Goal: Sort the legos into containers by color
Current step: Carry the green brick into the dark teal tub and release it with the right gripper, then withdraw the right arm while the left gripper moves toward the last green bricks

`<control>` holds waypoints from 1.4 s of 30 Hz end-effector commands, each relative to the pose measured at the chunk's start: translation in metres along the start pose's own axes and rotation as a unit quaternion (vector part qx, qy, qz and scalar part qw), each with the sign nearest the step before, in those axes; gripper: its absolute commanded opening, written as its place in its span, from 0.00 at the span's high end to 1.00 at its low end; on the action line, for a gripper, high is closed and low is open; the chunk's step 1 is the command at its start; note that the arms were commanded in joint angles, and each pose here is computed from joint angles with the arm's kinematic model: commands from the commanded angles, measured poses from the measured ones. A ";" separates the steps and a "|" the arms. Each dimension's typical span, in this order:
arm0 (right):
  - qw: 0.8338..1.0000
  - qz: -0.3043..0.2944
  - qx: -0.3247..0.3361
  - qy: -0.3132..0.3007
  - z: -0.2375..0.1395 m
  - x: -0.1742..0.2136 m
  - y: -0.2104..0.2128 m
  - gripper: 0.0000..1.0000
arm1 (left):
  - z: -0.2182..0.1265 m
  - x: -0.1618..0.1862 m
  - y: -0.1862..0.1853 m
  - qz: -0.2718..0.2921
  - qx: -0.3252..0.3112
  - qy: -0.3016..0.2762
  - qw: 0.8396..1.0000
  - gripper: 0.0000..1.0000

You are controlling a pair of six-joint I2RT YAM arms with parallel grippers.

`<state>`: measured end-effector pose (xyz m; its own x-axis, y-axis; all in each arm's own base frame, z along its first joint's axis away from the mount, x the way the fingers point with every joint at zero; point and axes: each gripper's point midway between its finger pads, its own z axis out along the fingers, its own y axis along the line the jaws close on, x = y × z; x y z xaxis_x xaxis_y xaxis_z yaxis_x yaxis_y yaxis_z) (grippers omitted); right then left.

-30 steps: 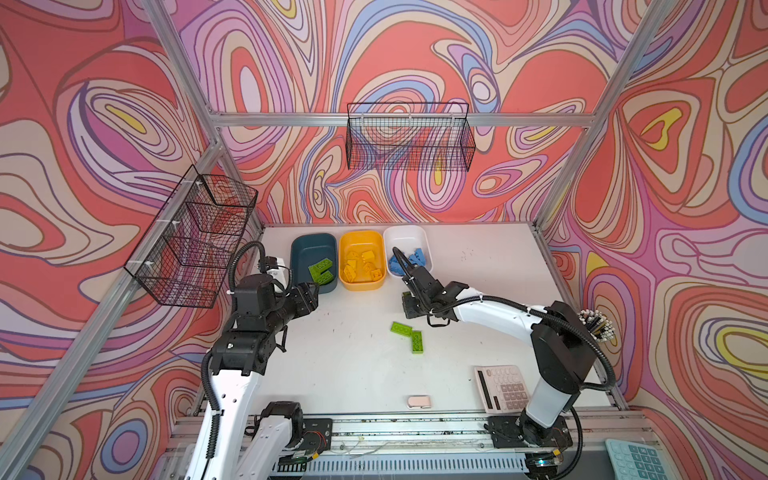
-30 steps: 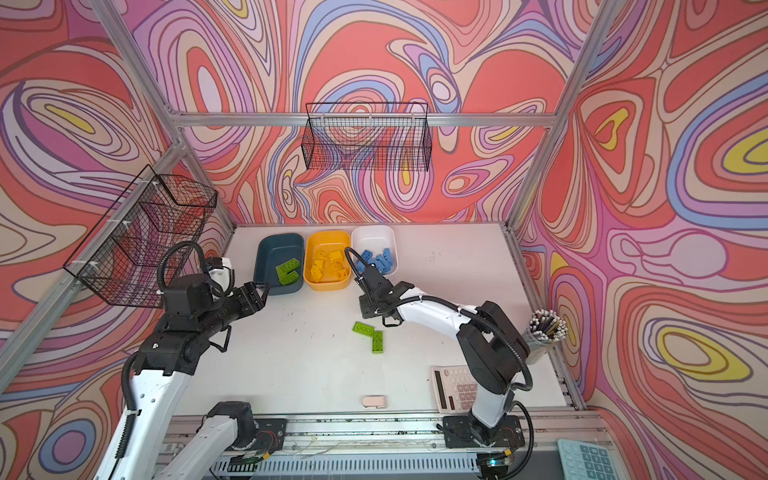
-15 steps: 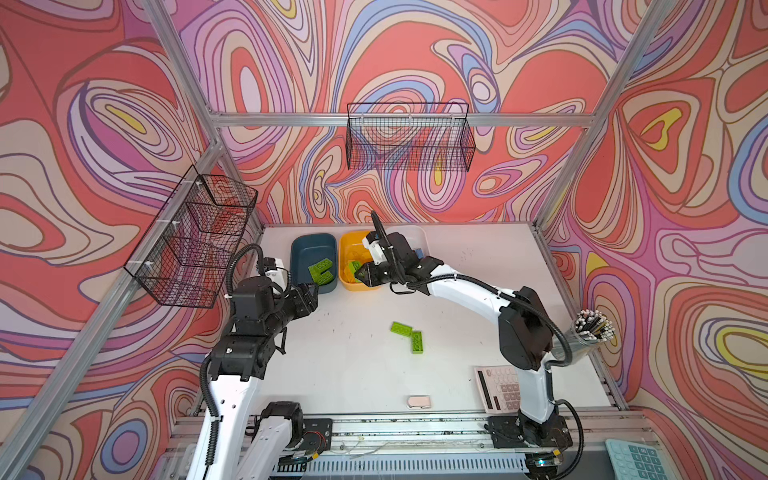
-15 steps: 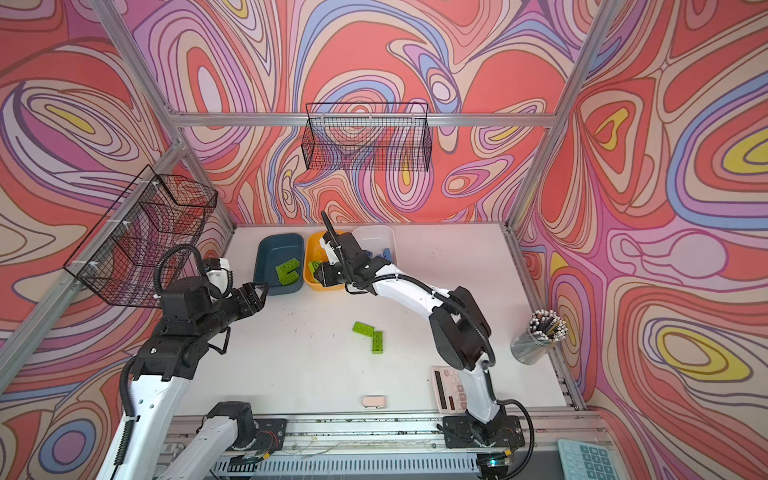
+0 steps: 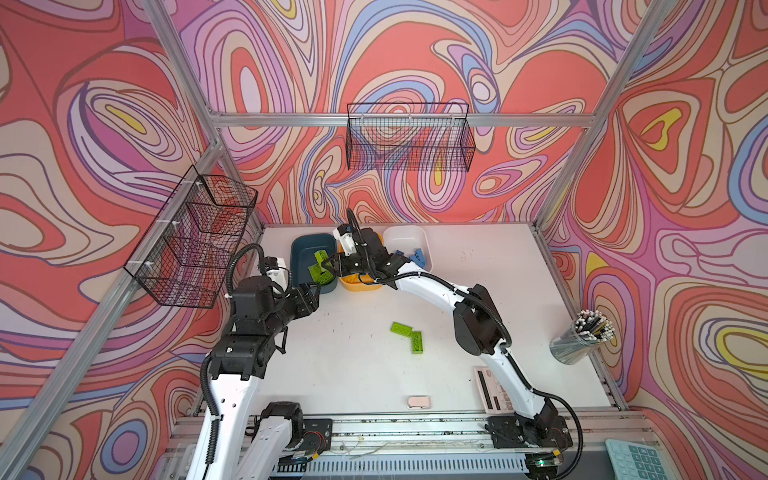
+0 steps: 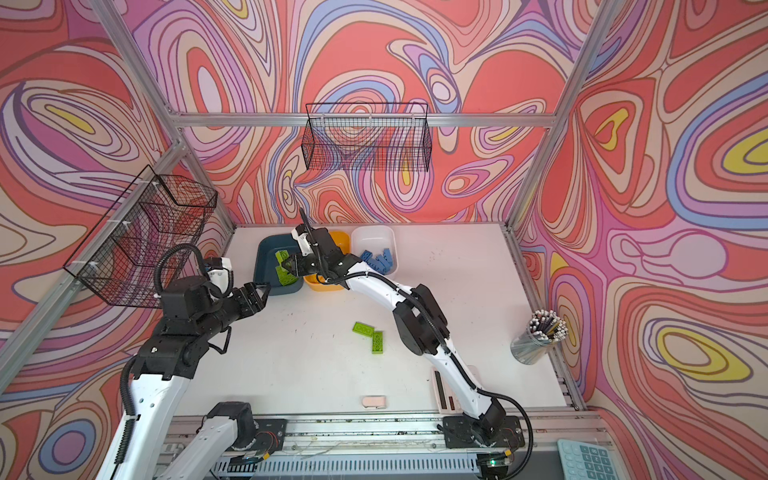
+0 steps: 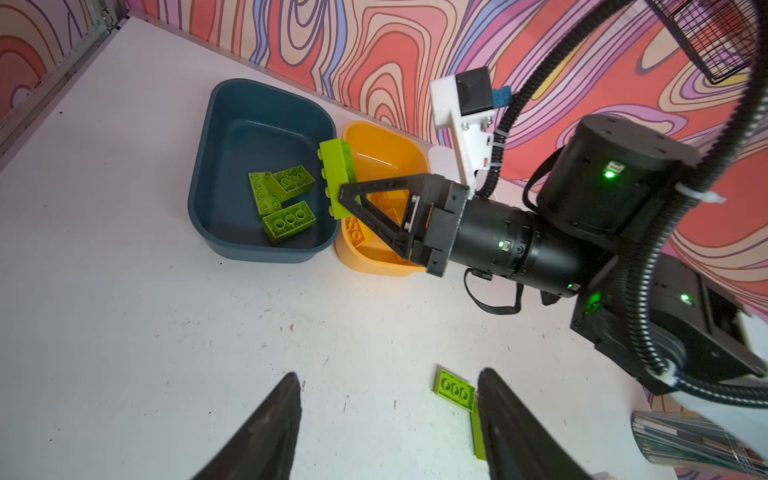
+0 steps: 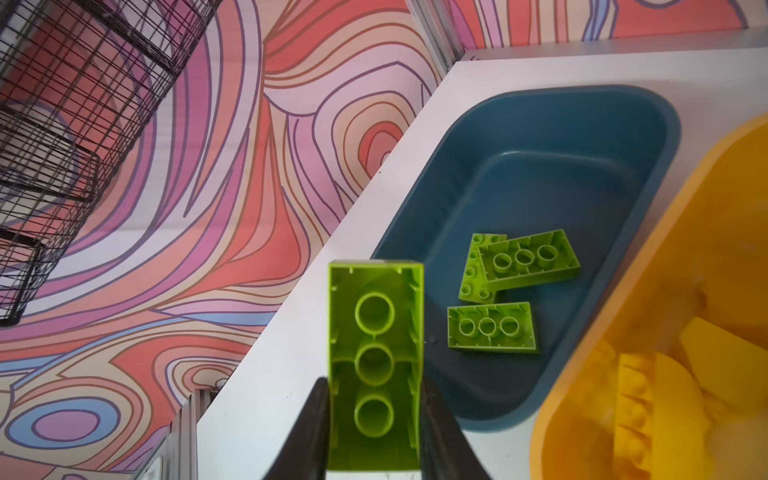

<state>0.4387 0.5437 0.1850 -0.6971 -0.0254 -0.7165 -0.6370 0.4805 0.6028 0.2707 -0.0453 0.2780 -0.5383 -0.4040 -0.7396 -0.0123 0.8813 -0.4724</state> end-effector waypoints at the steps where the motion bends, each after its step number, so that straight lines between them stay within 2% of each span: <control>1: 0.999 0.002 -0.023 -0.032 0.011 -0.010 0.006 0.72 | 0.002 0.000 -0.002 -0.001 0.009 -0.001 1.000 0.33; 9: 0.997 0.003 -0.016 -0.073 0.031 -0.021 -0.006 0.69 | 0.005 0.002 -0.004 -0.003 0.014 0.007 1.000 0.33; 12: 0.997 -0.002 -0.011 -0.081 0.032 -0.023 -0.009 0.61 | 0.005 0.002 -0.004 -0.003 0.016 0.007 1.000 0.33; 16: 0.996 -0.006 -0.006 -0.087 0.031 -0.025 -0.011 0.40 | 0.006 0.003 -0.005 -0.004 0.019 0.010 1.000 0.33; 18: 0.996 -0.008 0.000 -0.089 0.030 -0.026 -0.012 0.33 | 0.006 0.004 -0.005 -0.005 0.020 0.011 1.000 0.32; 27: 0.994 -0.030 0.008 -0.109 0.006 -0.046 0.000 0.29 | 0.012 0.007 -0.006 -0.005 0.025 0.022 0.999 0.33; 34: 0.990 -0.044 0.039 -0.131 -0.042 -0.072 0.004 0.28 | 0.016 0.010 -0.003 -0.003 0.020 0.027 0.999 0.32; 38: 0.986 -0.040 0.064 -0.151 -0.092 -0.082 -0.004 0.26 | 0.018 0.009 -0.002 0.002 0.019 0.027 0.999 0.32; 42: 0.981 -0.021 0.087 -0.170 -0.154 -0.075 -0.023 0.25 | 0.023 0.018 -0.015 0.023 0.037 0.043 0.998 0.30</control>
<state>0.4509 0.4407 0.2592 -0.5546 0.1607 -0.8165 -0.5990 0.6040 0.5257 0.2785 -0.0607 0.2623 -0.6001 -0.3813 -0.7032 0.0241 0.8700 -0.4924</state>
